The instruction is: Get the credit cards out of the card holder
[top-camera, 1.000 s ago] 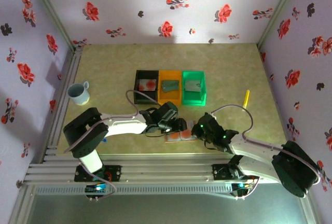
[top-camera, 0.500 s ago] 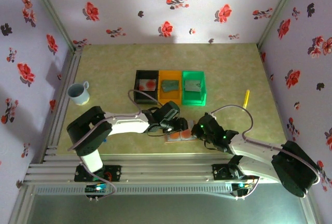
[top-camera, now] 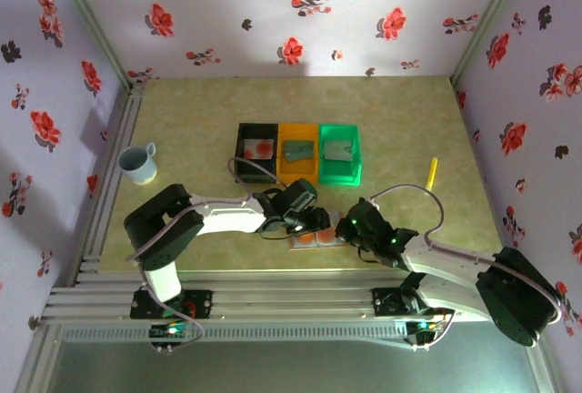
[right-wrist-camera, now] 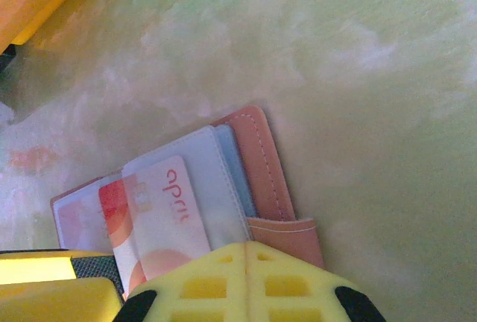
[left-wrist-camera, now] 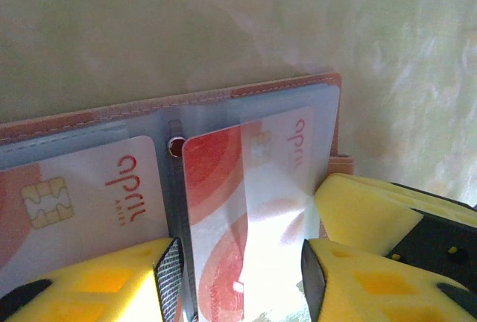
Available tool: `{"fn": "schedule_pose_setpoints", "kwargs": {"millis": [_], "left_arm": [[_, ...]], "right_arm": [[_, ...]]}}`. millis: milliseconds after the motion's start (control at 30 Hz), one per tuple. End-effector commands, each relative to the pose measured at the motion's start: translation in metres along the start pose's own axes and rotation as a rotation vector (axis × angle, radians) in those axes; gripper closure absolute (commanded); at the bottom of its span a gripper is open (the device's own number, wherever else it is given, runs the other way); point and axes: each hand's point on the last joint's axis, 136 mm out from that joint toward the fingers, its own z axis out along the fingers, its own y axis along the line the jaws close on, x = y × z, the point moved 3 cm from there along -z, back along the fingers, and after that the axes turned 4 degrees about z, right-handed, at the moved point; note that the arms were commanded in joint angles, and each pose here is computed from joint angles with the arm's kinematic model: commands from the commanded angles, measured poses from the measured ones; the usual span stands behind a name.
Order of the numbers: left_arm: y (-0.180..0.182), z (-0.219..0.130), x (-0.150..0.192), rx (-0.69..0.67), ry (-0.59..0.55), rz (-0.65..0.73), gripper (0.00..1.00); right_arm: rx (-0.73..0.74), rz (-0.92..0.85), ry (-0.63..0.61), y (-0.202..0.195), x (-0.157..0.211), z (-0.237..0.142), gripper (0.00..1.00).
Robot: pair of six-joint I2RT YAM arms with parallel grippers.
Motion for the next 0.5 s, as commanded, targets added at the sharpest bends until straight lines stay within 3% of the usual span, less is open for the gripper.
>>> {"fn": "schedule_pose_setpoints", "kwargs": {"millis": [0,467], "left_arm": [[-0.0015,0.0029,-0.0022,-0.023,-0.012,0.025,0.53],[-0.0023,0.006,-0.0014,-0.032,-0.011,0.033,0.53]], "right_arm": [[0.1,0.012,0.023,-0.0286,0.0082,0.0014,1.0],[0.099,0.013,0.023,-0.0288,0.0083,0.0013,1.0]]}}
